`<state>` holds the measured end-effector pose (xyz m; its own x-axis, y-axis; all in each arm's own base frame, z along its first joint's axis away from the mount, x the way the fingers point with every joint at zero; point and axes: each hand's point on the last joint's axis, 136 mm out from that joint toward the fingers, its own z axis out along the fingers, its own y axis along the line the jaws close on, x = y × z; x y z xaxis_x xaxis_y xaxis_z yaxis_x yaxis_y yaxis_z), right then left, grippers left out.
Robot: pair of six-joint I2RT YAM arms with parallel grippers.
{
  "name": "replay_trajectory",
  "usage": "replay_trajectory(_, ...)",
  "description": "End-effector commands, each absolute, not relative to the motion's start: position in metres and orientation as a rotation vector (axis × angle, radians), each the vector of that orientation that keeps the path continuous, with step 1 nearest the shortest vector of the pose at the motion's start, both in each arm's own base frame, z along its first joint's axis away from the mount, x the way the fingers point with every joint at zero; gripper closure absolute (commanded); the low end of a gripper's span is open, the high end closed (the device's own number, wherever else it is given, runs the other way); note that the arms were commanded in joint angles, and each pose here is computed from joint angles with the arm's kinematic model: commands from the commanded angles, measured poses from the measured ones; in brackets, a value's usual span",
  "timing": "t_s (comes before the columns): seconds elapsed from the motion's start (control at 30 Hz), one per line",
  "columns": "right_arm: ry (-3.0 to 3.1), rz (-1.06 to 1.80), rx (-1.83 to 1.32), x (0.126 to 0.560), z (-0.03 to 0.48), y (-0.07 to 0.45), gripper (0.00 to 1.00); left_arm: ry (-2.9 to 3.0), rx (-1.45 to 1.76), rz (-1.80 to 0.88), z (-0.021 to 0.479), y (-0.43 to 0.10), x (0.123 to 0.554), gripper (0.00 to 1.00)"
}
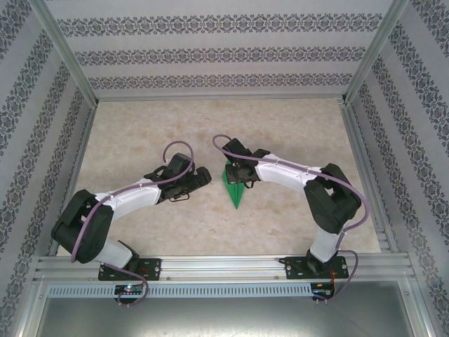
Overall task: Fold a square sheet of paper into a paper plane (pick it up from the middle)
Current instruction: Move the paper plane to the top-center of the table.
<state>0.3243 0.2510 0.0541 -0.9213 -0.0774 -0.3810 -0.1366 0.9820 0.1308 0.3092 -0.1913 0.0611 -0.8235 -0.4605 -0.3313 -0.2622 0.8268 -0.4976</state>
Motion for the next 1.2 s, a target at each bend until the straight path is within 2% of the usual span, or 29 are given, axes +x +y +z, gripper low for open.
replay_trajectory(0.0, 2.771, 0.229, -0.171, 0.329, 0.045, 0.256, 0.87, 2.565, -0.508, -0.609, 0.060, -0.191, 0.312, 0.00)
replay_trajectory(0.1, 2.784, 0.207, -0.169, 0.330, 0.040, 0.255, 0.82, 2.569, -0.510, -0.594, 0.059, -0.190, 0.312, 0.00)
replay_trajectory(0.23, 2.787, 0.200, -0.170, 0.331, 0.039, 0.256, 0.82, 2.578, -0.513, -0.572, 0.057, -0.188, 0.312, 0.00)
replay_trajectory(0.4, 2.770, 0.182, -0.161, 0.340, 0.042, 0.251, 0.94, 2.594, -0.513, -0.541, 0.055, -0.186, 0.312, 0.00)
replay_trajectory(0.63, 2.647, 0.183, -0.182, 0.405, 0.073, 0.238, 0.96, 2.604, -0.519, -0.447, 0.055, -0.173, 0.309, 0.00)
replay_trajectory(0.83, 2.629, 0.168, -0.150, 0.462, 0.072, 0.221, 0.94, 2.617, -0.501, -0.392, 0.058, -0.168, 0.308, 0.00)
replay_trajectory(1.17, 2.706, 0.116, -0.056, 0.502, 0.043, 0.199, 0.91, 2.625, -0.507, -0.390, 0.060, -0.168, 0.306, 0.00)
